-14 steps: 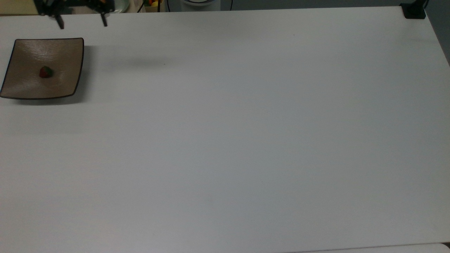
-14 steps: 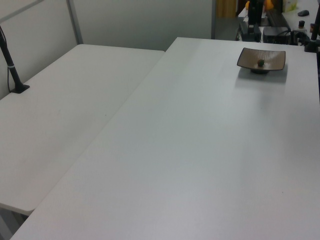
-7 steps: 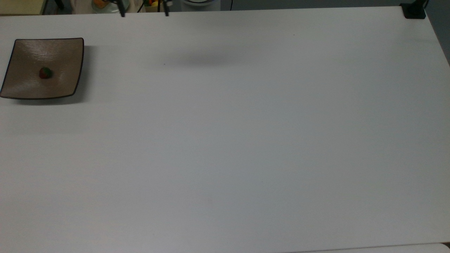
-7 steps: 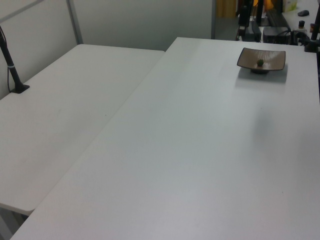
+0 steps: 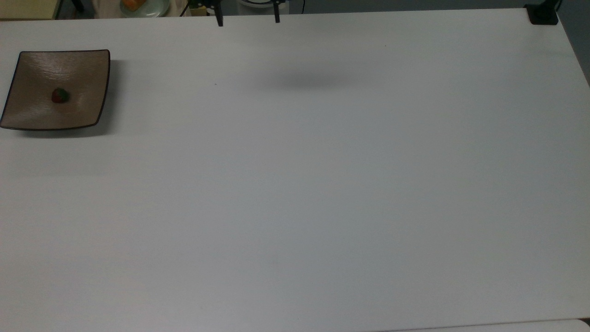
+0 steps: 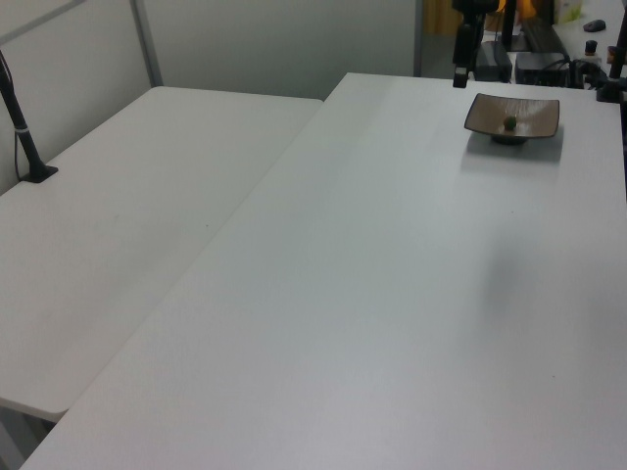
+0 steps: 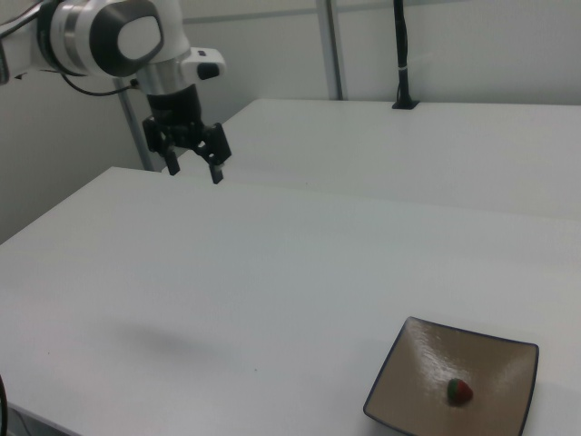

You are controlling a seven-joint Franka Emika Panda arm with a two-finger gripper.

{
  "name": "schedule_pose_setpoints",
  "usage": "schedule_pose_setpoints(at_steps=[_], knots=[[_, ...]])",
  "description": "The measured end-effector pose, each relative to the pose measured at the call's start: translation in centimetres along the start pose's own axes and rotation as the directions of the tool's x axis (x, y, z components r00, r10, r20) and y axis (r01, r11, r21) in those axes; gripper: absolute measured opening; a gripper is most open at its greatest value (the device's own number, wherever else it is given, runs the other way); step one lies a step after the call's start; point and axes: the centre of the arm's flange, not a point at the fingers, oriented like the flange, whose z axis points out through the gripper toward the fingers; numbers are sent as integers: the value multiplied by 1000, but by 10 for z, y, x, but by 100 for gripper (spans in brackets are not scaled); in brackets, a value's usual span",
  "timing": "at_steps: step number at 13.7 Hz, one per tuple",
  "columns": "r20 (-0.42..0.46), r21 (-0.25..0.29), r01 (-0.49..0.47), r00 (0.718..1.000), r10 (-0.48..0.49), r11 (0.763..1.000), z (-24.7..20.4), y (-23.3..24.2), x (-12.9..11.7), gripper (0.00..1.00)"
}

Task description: Strawberries on a ceramic plate

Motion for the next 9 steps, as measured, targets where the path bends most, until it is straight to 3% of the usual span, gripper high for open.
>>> schedule_pose_setpoints(at_steps=[9], knots=[[3, 1, 8, 1000, -8, 1000, 3, -13, 0, 100]])
